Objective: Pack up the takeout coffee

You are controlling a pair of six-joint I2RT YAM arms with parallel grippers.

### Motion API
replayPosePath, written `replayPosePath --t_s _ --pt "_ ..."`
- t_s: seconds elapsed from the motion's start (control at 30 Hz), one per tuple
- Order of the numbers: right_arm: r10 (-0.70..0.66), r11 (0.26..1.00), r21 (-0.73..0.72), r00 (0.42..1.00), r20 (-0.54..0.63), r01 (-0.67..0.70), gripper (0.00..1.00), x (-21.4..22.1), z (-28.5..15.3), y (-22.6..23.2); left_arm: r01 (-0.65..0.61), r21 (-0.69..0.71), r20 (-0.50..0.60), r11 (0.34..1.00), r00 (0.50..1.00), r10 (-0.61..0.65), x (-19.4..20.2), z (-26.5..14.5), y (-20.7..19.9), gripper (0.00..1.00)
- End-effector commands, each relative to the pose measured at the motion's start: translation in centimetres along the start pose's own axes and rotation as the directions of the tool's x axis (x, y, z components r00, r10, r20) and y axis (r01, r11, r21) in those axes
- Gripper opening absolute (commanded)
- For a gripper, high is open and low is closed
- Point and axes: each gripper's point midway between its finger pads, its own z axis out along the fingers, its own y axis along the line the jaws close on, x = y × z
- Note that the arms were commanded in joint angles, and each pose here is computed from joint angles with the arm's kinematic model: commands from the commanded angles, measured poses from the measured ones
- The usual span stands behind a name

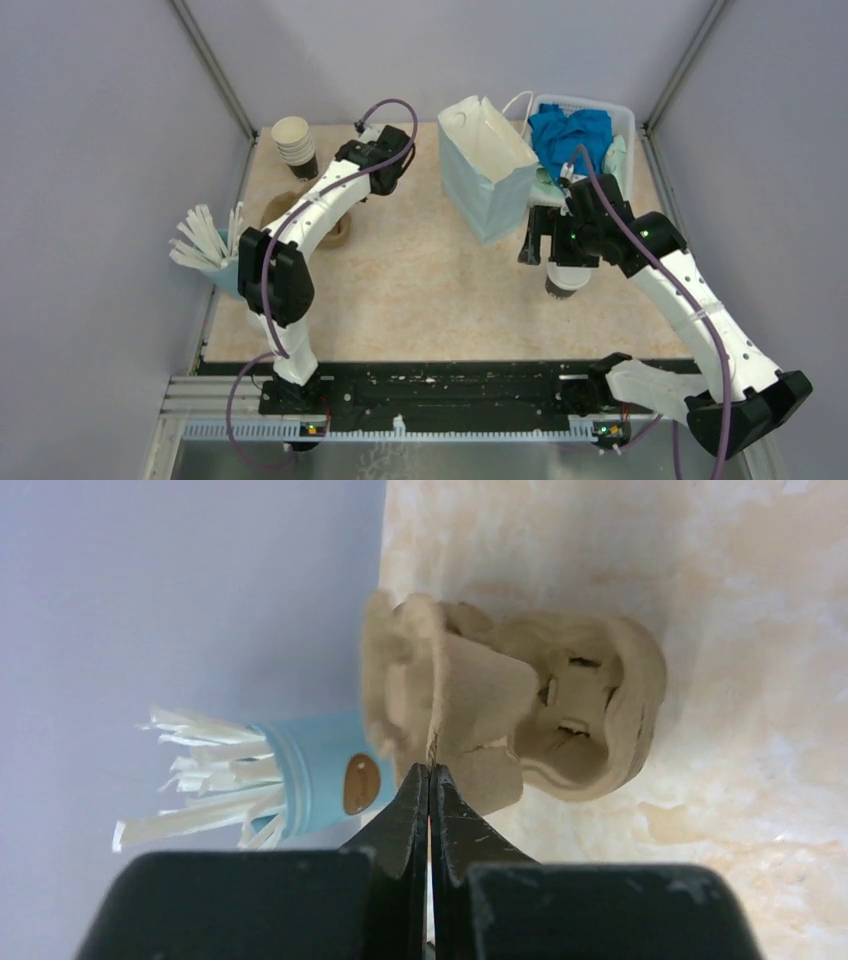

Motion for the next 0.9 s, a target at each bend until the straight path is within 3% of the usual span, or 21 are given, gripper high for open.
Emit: replayPosePath --t_s 0.0,0.13,0.3,0.37,0.47,0.63,0.87 --pt "-0.014 1.000 -0.028 1.000 0.021 0.014 0.91 -0.4 0.5 0.5 0.028 -0.118 0.064 0.993 0.998 -0.021 -0.7 -1.4 2.6 0.00" --pt "-0.022 0.999 -0.032 1.000 0.020 0.022 0.91 -0.5 0.8 0.7 0.121 -0.214 0.134 0.969 0.987 -0.093 -3.4 -5.1 5.4 0.00" --pt "-0.038 0.999 -0.024 0.999 0.009 0.039 0.91 -0.9 1.1 0.7 0.159 -0.025 0.212 0.987 0.966 -0.150 -5.1 -6.8 3.1 0.00" --pt "-0.045 0.999 -0.024 0.999 0.025 0.046 0.92 -1.4 0.4 0.8 0.203 0.146 0.200 0.968 0.953 -0.230 -6.0 -8.8 2.2 0.00" --pt "-0.060 0.998 -0.030 0.997 0.047 0.061 0.92 -1.9 -0.6 1.0 0.302 0.321 0.162 0.898 0.916 -0.366 -6.8 -12.0 3.1 0.00" --pt "-0.124 0.984 -0.119 0.988 0.088 0.134 0.92 -2.2 -2.2 3.1 0.399 0.489 0.034 0.776 0.880 -0.474 -5.6 -15.5 4.1 0.00" --pt "-0.197 0.920 -0.300 0.959 0.203 0.252 0.92 -3.0 -5.0 10.7 0.479 0.655 -0.148 0.585 0.840 -0.521 -2.3 -19.1 3.7 0.00"
